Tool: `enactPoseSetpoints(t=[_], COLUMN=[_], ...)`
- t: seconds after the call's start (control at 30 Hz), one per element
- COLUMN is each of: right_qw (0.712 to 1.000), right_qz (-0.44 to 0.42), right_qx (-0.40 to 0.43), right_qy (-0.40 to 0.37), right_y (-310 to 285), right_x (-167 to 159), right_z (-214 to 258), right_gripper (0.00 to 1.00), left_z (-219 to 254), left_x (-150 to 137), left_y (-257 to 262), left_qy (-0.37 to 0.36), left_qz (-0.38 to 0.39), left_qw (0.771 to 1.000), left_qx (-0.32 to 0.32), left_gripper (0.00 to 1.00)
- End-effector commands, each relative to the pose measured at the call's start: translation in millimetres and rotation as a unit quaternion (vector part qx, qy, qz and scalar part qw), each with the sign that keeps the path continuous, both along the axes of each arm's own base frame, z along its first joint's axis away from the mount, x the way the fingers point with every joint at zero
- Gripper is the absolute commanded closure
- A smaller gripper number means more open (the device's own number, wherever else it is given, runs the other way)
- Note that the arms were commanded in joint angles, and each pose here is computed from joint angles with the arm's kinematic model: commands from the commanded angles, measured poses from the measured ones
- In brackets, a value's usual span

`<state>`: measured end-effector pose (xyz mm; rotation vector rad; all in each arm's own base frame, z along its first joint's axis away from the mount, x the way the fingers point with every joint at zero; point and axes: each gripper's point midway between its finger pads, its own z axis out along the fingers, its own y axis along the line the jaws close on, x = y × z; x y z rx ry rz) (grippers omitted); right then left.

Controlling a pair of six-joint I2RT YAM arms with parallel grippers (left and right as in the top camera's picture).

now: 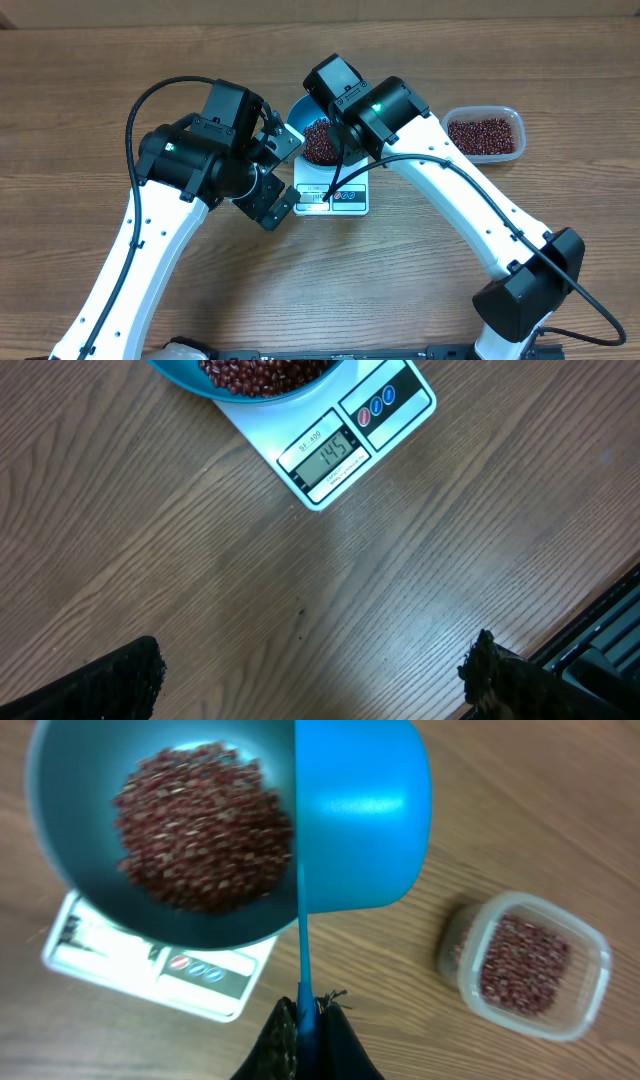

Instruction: Scoop item into bowl and weigh 150g on scale

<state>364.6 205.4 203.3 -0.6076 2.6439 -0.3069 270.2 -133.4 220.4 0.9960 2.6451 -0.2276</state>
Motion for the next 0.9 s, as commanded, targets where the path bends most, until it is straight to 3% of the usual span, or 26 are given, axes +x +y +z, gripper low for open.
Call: enactPoseSetpoints(t=[0.0, 0.2, 0.47, 0.87], right_qw=[0.995, 0.976, 0.939, 0.923], right_qz=[-0.065, -0.172, -0.331, -0.384], right_qx=[0.004, 0.018, 0.0, 0.021], right_qy=[-0.077, -0.133, -0.099, -0.013], right_y=[-21.9, -60.5, -145.7, -176.5], right_x=[13.4, 27.8, 16.4, 0.8], right_z=[39.4, 64.0, 54.8, 20.5], right_gripper=[0.96, 0.96, 0.96, 0.96], left_z=[3.1, 3.1, 3.1, 3.1], left_x=[-2.1, -2.1, -2.1, -2.1], left_y=[-0.5, -0.5, -0.5, -0.5], left_qy=[-0.005, -0.005, -0.005, -0.005], left_qz=[-0.011, -0.011, -0.011, -0.011], left_qw=[1.0, 1.0, 1.0, 1.0], left_qx=[-0.006, -0.006, -0.006, -0.006], left_gripper=[0.01, 0.0, 0.01, 0.0])
